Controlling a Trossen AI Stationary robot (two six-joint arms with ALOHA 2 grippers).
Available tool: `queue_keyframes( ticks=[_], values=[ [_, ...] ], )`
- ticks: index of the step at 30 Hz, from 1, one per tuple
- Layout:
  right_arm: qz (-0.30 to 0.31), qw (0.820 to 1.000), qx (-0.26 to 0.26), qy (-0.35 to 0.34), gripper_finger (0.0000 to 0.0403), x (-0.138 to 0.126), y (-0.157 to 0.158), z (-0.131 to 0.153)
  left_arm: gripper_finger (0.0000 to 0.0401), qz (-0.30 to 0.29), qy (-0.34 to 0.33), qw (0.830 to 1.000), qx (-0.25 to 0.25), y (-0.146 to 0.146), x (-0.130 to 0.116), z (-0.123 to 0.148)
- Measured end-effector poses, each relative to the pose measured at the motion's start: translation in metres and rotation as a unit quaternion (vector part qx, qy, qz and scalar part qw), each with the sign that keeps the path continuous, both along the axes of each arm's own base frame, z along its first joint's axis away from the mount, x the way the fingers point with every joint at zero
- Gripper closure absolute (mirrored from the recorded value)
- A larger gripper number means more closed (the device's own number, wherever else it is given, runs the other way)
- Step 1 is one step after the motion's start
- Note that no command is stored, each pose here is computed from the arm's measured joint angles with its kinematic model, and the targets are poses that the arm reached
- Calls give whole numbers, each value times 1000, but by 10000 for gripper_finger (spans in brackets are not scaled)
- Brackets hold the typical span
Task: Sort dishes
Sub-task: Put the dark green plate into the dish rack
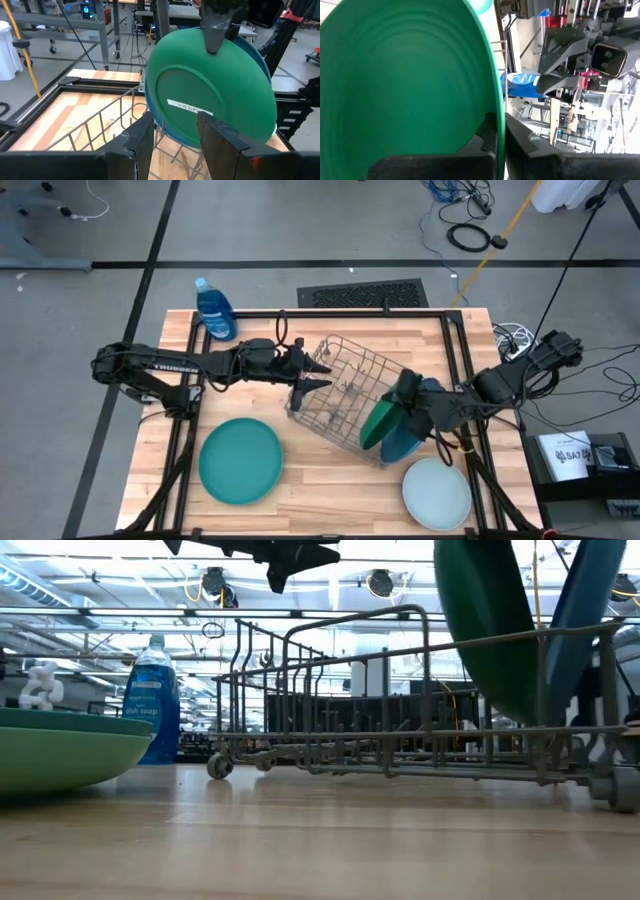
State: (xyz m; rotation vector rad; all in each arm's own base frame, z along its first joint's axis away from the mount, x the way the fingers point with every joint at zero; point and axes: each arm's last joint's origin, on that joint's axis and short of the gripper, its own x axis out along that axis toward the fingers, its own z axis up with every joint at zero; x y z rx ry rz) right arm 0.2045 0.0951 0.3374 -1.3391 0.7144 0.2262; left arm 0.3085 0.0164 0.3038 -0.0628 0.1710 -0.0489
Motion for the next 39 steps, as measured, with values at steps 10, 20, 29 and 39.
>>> queue_keyframes(
  ticks=[10, 20, 29, 39],
  values=[
    [-12, 999, 28, -41, 381, -12, 0, 9, 251, 19, -27, 999, -24, 1, 1, 6],
    [-8, 997, 37, -66, 398, -15, -2, 16, 251, 3, -65, 998, -15, -15, 4, 17],
    [-22, 993, 37, -111, 398, -11, -2, 24, 251, -35, -22, 999, -1, -28, 53, 12],
    [-20, 994, 43, -102, 398, -13, -3, 23, 251, -41, 0, 999, 18, -23, 68, 15]
  ],
)
